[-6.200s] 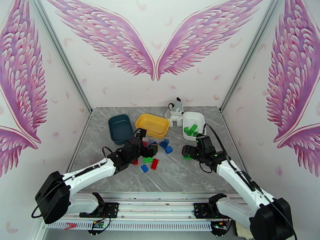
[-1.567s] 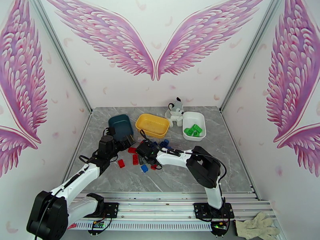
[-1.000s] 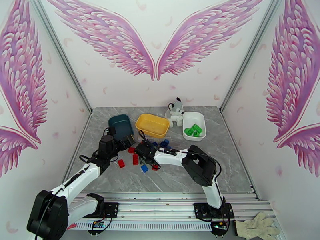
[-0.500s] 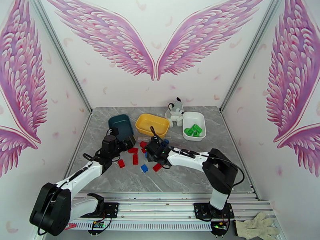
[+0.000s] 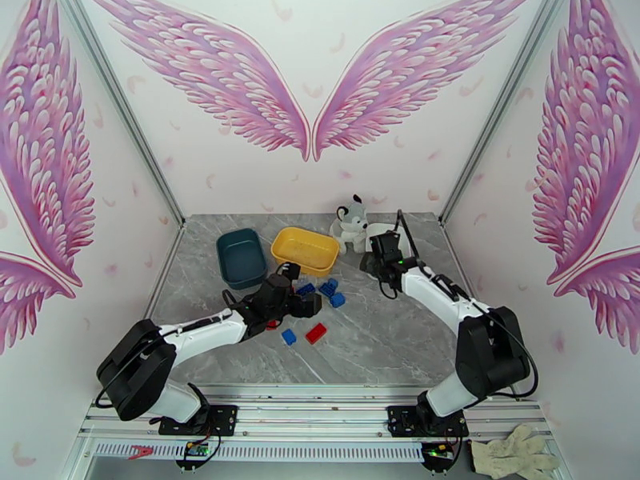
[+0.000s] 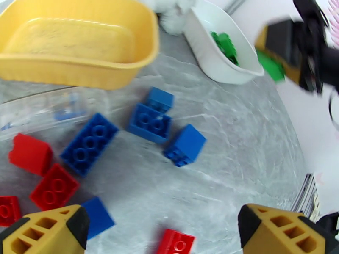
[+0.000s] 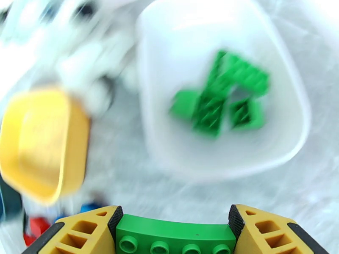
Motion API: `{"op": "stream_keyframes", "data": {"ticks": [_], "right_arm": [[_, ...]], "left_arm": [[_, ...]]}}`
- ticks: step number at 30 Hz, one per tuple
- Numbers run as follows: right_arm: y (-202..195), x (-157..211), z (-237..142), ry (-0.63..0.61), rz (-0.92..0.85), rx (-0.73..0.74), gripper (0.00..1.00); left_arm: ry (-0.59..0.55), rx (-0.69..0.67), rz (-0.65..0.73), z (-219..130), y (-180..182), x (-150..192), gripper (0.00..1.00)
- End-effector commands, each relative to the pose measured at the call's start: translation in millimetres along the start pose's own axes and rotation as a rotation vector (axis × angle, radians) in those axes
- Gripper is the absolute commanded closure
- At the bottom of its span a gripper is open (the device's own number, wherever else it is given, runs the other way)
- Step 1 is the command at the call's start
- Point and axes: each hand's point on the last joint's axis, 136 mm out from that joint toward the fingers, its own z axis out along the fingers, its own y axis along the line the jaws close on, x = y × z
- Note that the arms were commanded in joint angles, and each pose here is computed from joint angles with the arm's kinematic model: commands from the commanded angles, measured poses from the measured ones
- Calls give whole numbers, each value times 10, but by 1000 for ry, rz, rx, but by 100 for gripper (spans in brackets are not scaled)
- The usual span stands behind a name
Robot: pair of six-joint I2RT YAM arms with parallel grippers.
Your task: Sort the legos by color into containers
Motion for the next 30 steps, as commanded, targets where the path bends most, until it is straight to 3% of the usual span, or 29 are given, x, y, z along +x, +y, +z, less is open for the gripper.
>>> {"op": "stream_keyframes", "data": {"ticks": [1, 5, 10, 16, 20, 24, 30], "right_arm": [[-10, -194, 159, 31, 4, 33, 35], [-67, -379, 324, 38, 3, 124, 25], [-90, -478, 342, 52, 19, 147, 20], [136, -412, -32, 34, 47, -22, 18], [505, -155, -422, 57, 38, -214, 21], [777, 249, -763, 97, -54, -296, 22], [629, 828, -895, 146, -137, -327, 22]], "left_arm": [[2, -54, 77, 20, -28, -38, 2], [1, -67, 96, 8, -39, -41, 2], [-8, -85, 104, -43, -14, -68, 3], [-13, -100, 122, -88, -10, -113, 3], [14, -108, 149, -44, -34, -81, 7], [50, -116, 177, 19, -64, -35, 11], [129, -149, 247, -25, -95, -29, 15]]}}
